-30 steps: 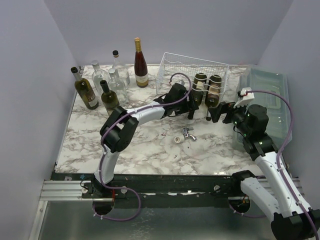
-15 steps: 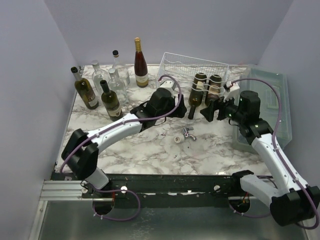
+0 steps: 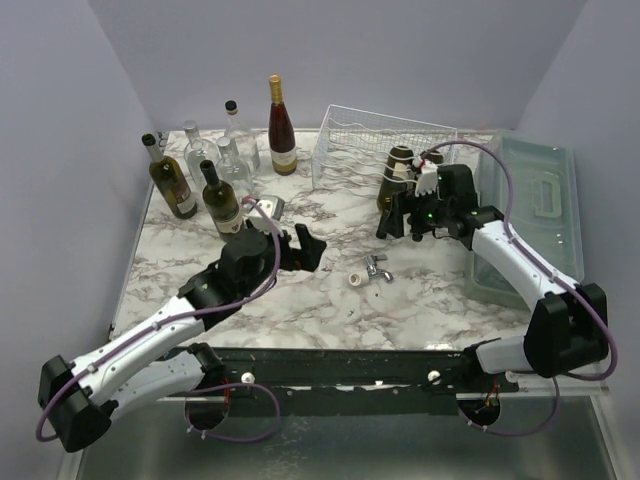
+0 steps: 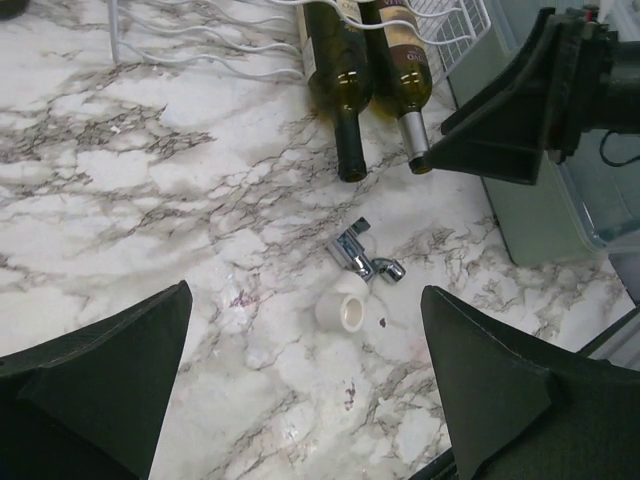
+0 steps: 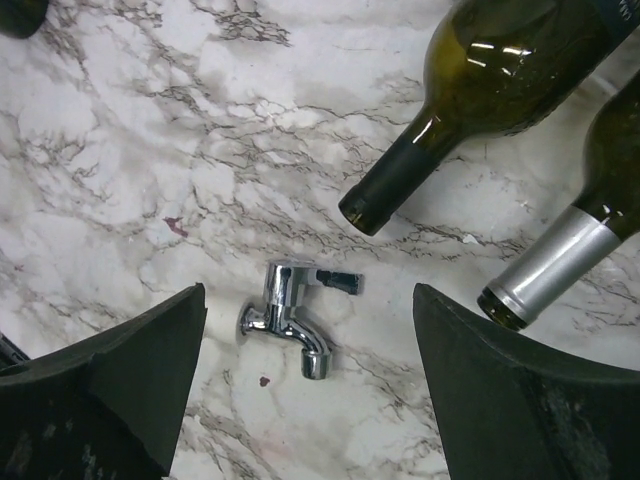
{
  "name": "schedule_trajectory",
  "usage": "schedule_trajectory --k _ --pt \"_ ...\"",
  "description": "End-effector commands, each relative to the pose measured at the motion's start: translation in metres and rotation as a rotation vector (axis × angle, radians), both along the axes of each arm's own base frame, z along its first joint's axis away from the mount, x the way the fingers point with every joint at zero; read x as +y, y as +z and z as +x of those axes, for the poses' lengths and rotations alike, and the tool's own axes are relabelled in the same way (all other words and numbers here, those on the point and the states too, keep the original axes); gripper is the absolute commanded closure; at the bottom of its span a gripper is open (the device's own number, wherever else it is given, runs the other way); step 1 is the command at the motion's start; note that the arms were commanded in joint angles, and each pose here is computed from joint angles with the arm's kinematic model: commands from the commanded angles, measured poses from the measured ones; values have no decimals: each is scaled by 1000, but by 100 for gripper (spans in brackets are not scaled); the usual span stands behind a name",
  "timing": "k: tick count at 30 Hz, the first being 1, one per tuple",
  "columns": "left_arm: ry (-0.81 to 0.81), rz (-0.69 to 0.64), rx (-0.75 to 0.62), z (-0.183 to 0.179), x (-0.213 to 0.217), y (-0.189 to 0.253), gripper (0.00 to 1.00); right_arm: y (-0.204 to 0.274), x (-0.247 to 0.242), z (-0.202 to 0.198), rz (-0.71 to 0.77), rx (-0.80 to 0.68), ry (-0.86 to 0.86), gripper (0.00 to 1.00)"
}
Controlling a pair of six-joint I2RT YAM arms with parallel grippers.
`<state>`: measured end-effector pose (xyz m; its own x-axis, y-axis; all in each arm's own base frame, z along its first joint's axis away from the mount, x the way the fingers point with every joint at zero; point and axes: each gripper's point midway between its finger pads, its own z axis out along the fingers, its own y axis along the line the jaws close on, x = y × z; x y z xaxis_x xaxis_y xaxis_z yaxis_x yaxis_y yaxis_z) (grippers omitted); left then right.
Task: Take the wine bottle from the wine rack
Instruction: Pick up the wine bottle from the wine rack.
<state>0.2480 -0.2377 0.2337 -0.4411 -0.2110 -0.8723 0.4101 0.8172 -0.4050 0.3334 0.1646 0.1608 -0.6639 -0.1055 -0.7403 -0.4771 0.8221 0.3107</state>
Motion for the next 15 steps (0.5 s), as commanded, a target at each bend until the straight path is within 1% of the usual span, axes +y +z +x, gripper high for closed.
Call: schedule_trajectory --k 1,3,5,8,9,11,15 --pt "2 -56 11 -23 21 -17 1 -12 8 23 -21 -6 -105 13" --pt "-7 -79 -5 -34 30 -20 1 -19 13 29 -12 -4 -142 14" --pt "1 -102 -17 -42 40 -22 1 -28 11 39 -38 -19 -249 13" --pt "15 -140 -35 -52 52 -22 1 -38 -5 59 -83 -54 -461 12" --pt "18 -147 -36 -54 55 -24 1 -40 -7 63 -84 -61 -503 11" --pt "24 -160 -39 -57 59 -25 1 -47 -7 69 -77 -51 -539 11" --pt "40 -163 -23 -60 64 -32 1 -65 0 75 -46 14 -586 12"
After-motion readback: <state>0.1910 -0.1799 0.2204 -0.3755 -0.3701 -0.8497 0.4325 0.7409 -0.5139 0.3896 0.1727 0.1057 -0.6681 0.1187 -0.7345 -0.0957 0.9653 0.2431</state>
